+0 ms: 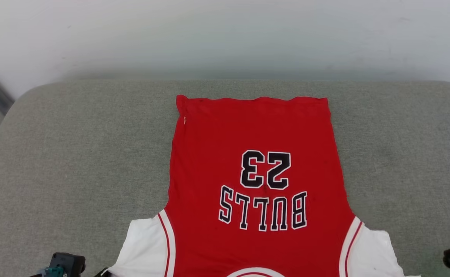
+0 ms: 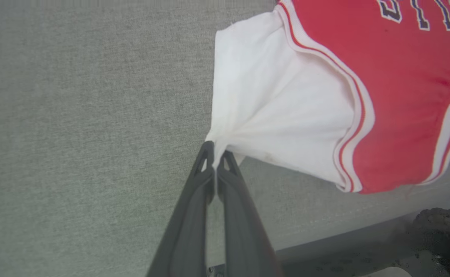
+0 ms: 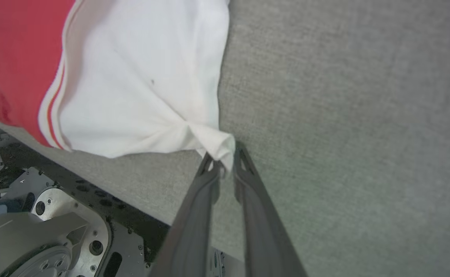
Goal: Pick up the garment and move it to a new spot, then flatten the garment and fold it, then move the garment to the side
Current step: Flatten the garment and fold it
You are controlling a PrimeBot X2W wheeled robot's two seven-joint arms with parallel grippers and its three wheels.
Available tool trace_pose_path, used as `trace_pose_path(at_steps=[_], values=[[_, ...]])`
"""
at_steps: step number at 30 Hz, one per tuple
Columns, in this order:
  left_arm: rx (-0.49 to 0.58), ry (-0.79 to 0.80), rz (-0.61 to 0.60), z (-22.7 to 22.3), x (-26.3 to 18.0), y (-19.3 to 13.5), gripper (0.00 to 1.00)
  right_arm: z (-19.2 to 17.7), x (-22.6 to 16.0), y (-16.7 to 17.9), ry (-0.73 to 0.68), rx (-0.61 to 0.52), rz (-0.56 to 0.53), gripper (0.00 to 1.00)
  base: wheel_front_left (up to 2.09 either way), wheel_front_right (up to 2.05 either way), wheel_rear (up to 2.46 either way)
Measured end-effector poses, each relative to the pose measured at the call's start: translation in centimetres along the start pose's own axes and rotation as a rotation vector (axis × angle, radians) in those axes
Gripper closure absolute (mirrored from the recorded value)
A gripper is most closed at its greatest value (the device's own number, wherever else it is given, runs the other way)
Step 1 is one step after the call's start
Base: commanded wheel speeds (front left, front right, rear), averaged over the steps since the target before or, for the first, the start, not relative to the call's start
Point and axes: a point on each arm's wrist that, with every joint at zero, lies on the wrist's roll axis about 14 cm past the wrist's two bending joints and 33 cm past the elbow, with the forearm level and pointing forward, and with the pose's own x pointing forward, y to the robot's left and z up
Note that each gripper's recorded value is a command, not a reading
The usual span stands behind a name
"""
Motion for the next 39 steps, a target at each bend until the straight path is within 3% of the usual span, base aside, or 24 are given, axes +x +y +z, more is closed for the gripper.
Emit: trace_pose_path(at_steps=[1,6,12,18,24,28,35,39], values=[[-0.002,-0.012,0.0,0.3,0.1,-0.2,1.0,0.7,0.1,-0.1,-0.014,-0.009,-0.004,0.0,0.0,0.0,0.0],[-0.014,-0.049,-0.016,1.4,0.3,-1.1,1.0,5.5,0.2,-1.0,-0.089,-0.05,-0.015,0.0,0.0,0.0,0.0],[-0.003,-0.102,-0.004,3.4,1.0,-1.0,1.0,18.6,-2.4,-5.1,-0.346,-0.172,-0.124,0.0,0.0,0.0,0.0],[-0.004,-0.158,-0.004,5.7,2.2,-1.5,1.0,28.3,-3.2,-5.2,-0.472,-0.23,-0.141,0.0,0.0,0.0,0.0],[0.013,-0.179,-0.005,6.5,3.6,-1.7,1.0,31.9,1.4,-4.0,-0.297,-0.263,-0.102,0.0,0.0,0.0,0.0],[0.016,-0.185,0.009,6.8,4.5,-1.4,1.0,31.3,5.9,-3.9,-0.046,-0.254,-0.088,0.0,0.0,0.0,0.0],[-0.009,-0.194,0.038,7.0,6.1,-1.1,1.0,31.7,12.3,-4.2,0.208,-0.196,-0.097,0.0,0.0,0.0,0.0],[-0.017,-0.191,0.057,6.8,7.1,-0.9,1.0,32.3,15.9,-4.2,0.246,-0.142,-0.092,0.0,0.0,0.0,0.0]])
